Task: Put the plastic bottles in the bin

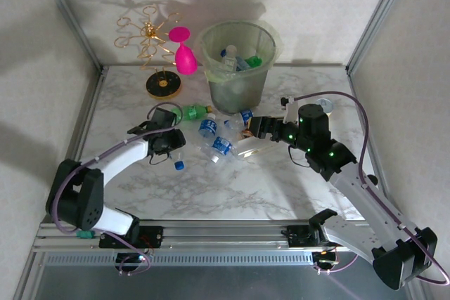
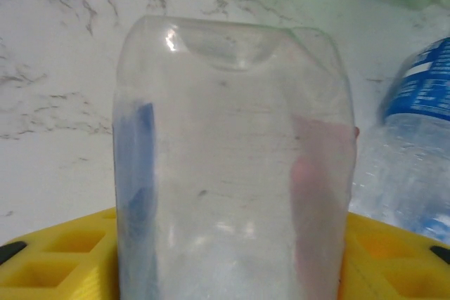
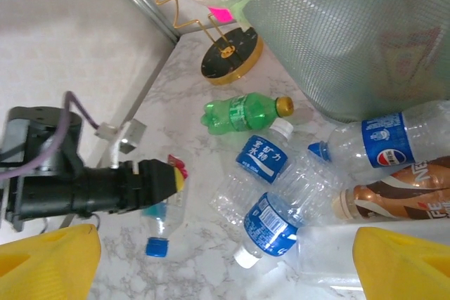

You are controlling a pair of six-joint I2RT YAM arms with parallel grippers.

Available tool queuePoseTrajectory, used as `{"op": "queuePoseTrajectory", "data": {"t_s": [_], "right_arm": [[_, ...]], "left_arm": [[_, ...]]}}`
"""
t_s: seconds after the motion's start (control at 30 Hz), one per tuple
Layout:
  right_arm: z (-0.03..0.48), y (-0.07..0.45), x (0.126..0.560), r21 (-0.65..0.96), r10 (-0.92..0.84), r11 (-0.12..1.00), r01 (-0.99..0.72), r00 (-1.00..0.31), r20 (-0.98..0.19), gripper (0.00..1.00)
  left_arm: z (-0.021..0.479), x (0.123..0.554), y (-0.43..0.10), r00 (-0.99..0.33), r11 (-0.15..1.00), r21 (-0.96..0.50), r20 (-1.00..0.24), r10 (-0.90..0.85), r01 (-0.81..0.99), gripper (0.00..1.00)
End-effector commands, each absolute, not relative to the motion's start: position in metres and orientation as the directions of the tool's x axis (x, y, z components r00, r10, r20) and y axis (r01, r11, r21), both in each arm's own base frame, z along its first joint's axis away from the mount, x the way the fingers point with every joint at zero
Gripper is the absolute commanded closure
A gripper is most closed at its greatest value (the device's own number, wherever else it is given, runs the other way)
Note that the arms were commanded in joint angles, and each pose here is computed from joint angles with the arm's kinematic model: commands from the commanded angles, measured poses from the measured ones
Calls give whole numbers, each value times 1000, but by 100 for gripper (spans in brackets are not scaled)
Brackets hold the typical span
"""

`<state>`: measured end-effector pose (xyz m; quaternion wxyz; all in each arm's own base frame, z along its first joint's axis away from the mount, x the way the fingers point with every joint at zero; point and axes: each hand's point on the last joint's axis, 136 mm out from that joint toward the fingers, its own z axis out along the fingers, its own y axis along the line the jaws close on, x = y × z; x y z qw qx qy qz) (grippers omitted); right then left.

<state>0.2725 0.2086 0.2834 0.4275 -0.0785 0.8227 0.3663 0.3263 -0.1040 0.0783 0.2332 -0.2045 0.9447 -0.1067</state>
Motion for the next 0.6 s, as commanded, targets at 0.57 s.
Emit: {"op": "queuePoseTrajectory", "data": {"t_s": [0.57], "right_arm": [[313, 165, 274, 559, 360, 795, -236, -558, -748, 1]], "left_arm": [[354, 399, -238, -584, 820, -568, -688, -430, 66, 50]]}}
